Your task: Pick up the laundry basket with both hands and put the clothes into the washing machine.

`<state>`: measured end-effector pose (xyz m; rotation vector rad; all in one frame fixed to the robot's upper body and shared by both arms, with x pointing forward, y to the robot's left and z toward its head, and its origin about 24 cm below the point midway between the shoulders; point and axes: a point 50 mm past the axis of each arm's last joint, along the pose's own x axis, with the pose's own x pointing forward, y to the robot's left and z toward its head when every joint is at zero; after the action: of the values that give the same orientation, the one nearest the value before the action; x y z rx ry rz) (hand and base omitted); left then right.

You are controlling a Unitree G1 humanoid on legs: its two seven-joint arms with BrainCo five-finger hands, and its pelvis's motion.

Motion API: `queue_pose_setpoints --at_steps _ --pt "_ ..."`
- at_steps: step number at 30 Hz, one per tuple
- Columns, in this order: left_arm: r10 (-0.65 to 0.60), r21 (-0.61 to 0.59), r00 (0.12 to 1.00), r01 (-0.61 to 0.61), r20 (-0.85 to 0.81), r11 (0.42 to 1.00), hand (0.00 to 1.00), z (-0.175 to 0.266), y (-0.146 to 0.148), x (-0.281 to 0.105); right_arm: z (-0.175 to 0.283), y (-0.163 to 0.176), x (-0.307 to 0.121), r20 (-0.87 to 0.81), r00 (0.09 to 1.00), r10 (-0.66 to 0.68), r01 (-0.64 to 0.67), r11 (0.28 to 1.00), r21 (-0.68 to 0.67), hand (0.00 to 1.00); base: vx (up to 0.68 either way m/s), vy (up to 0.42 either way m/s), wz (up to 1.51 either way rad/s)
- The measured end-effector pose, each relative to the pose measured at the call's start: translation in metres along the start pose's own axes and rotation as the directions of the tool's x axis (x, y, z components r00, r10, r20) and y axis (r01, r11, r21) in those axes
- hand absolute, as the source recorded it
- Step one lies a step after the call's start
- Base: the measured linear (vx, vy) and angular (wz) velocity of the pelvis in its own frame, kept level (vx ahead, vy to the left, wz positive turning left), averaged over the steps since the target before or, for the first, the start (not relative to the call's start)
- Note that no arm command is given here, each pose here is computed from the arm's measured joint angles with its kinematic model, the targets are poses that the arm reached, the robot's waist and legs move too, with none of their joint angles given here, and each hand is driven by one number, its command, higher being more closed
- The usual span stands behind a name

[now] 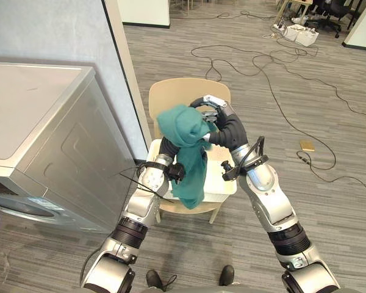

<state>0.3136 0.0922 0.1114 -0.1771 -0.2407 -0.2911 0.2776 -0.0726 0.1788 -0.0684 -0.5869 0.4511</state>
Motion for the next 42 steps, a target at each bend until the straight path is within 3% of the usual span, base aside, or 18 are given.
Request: queue_pose_setpoints --at_steps 9,19,24,27,31,37,40,42 --pt "0.207 -0.066 0.978 -0.207 -0.011 0.976 1.0 -0.006 0.027 -0.012 -0.011 -0.002 -0.01 -0.048 0.99 -0.13 0.131 0.991 0.019 0.0 0.01 -0.008 -0.01" --pt "0.432 -0.111 0.896 -0.421 0.104 0.9 1.0 0.02 0.073 -0.04 -0.018 -0.041 -0.031 -0.081 0.925 -0.37 0.361 0.926 -0.107 0.0 0.01 -0.015 -0.07" --pt "0.568 -0.124 0.78 -0.557 0.262 0.821 1.0 0.053 0.105 -0.076 -0.025 -0.062 -0.051 -0.115 0.866 -0.487 0.462 0.866 -0.191 0.0 0.02 -0.023 -0.06" --pt "0.667 -0.118 0.69 -0.665 0.28 0.737 1.0 0.055 0.122 -0.111 -0.029 -0.066 -0.062 -0.142 0.846 -0.514 0.475 0.848 -0.236 0.0 0.01 -0.007 0.0" --pt "0.755 -0.127 0.609 -0.751 0.242 0.647 1.0 0.046 0.123 -0.151 -0.033 -0.066 -0.07 -0.168 0.831 -0.53 0.487 0.839 -0.241 0.0 0.0 -0.023 0.19" --pt "0.807 -0.109 0.55 -0.808 0.214 0.579 1.0 0.042 0.121 -0.178 -0.028 -0.066 -0.067 -0.138 0.829 -0.541 0.501 0.83 -0.243 0.0 0.0 -0.011 1.03" --pt "0.803 -0.11 0.548 -0.805 0.235 0.582 1.0 0.043 0.121 -0.179 -0.017 -0.084 -0.065 -0.073 0.804 -0.59 0.549 0.784 -0.29 0.0 -0.01 0.073 1.23" --pt "0.792 -0.128 0.589 -0.783 0.162 0.609 1.0 0.028 0.114 -0.172 -0.009 -0.111 -0.085 -0.035 0.728 -0.684 0.624 0.683 -0.381 0.0 -0.06 0.151 1.74"
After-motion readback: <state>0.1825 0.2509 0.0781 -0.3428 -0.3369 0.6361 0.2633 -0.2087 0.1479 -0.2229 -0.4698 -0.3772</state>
